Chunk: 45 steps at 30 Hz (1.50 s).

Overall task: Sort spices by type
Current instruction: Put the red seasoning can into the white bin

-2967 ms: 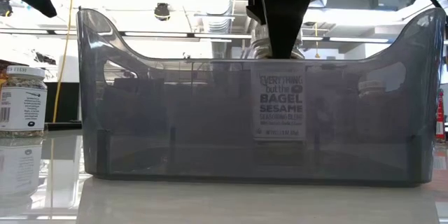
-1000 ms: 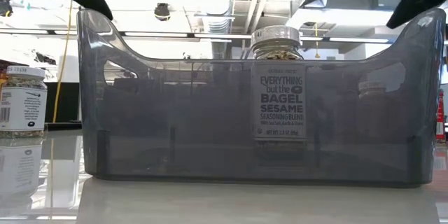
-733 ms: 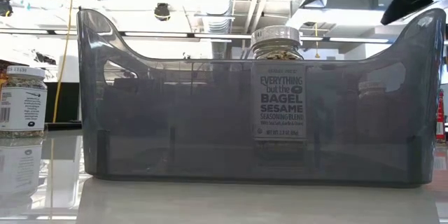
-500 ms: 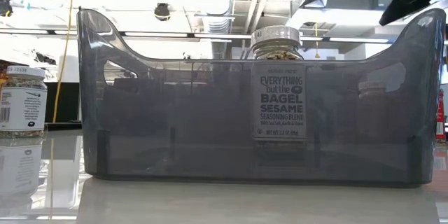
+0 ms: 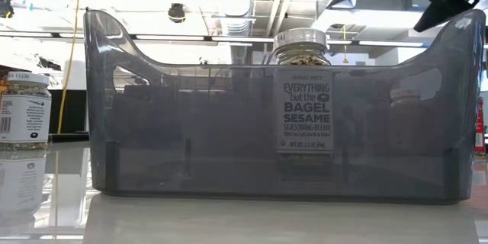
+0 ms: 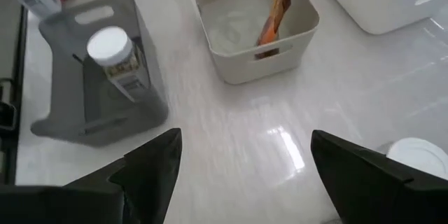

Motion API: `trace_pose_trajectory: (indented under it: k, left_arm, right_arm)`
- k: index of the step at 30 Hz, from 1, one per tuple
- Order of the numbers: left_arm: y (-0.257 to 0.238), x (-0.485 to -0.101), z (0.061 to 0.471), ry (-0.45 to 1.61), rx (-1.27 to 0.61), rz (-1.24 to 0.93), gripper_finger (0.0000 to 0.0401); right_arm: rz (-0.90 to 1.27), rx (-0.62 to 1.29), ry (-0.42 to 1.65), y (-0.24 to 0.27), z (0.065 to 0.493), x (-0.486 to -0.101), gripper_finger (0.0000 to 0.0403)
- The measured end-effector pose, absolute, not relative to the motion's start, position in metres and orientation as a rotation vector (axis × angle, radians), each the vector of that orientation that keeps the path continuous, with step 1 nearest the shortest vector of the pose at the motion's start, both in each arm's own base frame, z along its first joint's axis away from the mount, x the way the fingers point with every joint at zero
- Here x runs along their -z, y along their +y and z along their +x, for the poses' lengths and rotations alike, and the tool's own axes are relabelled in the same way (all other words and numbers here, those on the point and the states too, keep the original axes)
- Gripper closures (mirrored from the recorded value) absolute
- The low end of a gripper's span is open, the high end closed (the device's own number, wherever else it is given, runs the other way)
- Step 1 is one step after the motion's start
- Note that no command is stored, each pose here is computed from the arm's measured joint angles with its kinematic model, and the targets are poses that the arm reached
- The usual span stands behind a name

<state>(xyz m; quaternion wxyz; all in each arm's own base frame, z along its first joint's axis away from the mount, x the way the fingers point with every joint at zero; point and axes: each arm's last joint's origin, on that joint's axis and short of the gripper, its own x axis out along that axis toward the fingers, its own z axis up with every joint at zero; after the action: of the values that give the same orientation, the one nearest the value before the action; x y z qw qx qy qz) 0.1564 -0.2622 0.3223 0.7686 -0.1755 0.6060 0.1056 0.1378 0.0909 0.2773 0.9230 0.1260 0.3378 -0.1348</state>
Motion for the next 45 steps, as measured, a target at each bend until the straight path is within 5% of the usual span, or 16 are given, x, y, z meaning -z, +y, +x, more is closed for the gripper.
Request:
trace_pose_trajectory:
  k: [18, 33, 45]
  left_arm:
    - [-0.274, -0.243, 0.138, 1.336, -0.133, -0.247, 0.0077]
    - [-0.269, -0.235, 0.163, 1.308, -0.062, -0.307, 0.0077]
    - [-0.257, -0.236, 0.152, 1.471, -0.202, -0.331, 0.0077]
  right_arm:
    - [0.354, 0.311, 0.619, 0.098, 0.167, -0.274, 0.0057]
    - [0.334, 0.312, 0.637, 0.099, 0.169, -0.271, 0.0057]
    - [0.32, 0.316, 0.649, 0.099, 0.168, -0.27, 0.0057]
